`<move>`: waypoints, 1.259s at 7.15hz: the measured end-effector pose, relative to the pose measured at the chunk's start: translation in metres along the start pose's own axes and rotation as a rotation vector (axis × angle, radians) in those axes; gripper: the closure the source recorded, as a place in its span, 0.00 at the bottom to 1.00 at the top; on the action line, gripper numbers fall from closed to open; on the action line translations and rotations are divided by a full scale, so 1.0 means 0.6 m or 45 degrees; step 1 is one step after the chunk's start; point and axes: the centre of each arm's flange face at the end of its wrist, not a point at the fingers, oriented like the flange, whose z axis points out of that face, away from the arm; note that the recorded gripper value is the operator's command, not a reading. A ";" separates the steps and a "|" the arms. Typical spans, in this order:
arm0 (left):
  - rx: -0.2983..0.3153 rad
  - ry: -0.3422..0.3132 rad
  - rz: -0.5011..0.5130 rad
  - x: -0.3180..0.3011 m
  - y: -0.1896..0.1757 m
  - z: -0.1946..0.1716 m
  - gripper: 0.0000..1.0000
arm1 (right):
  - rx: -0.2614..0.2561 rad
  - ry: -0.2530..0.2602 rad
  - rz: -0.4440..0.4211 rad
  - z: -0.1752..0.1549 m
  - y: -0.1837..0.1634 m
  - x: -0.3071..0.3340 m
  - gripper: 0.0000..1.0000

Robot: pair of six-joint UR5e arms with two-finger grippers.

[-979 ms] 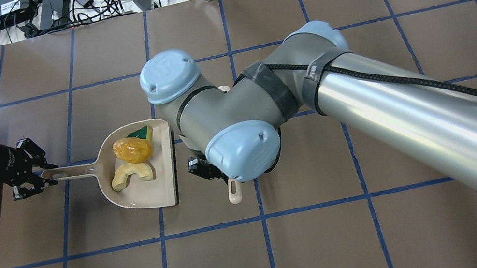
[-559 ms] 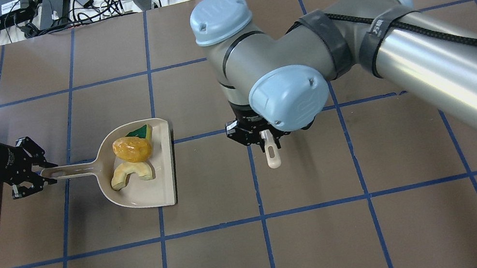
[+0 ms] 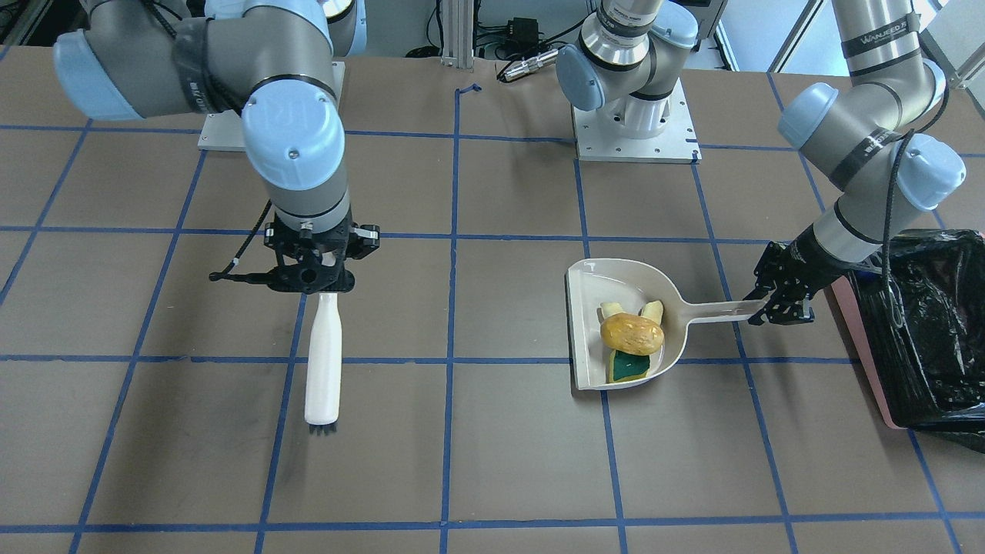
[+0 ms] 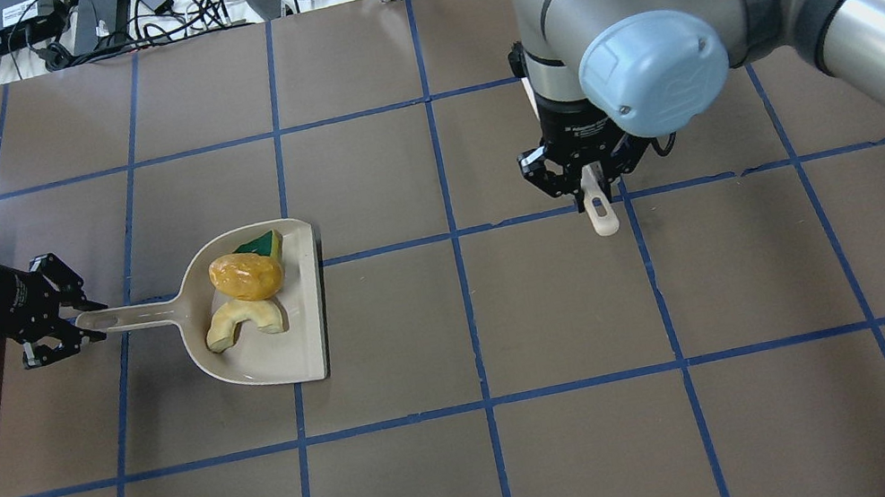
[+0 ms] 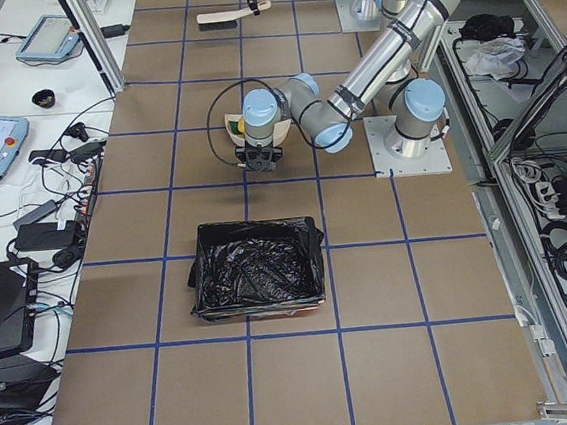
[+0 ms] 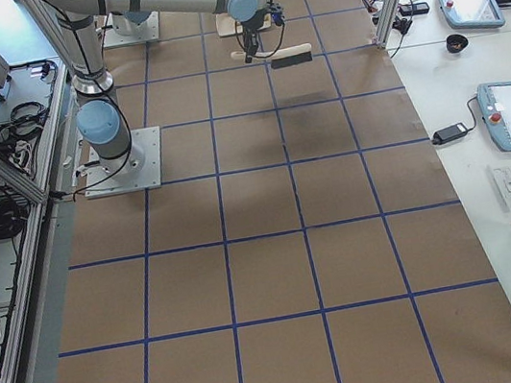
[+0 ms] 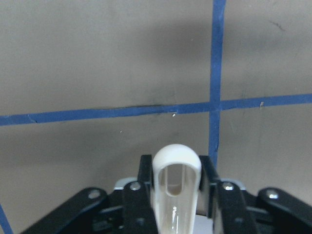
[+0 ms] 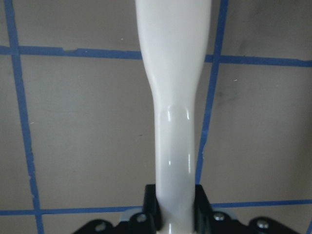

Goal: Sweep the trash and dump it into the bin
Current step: 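Lift the brush away from the dustpan and carry it back with the right gripper, then hold the brush with the right gripper while the left drags the dustpan toward the bin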

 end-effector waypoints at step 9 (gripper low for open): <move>0.111 -0.008 -0.041 0.023 0.033 0.023 0.59 | 0.049 0.012 -0.078 0.053 -0.079 0.379 1.00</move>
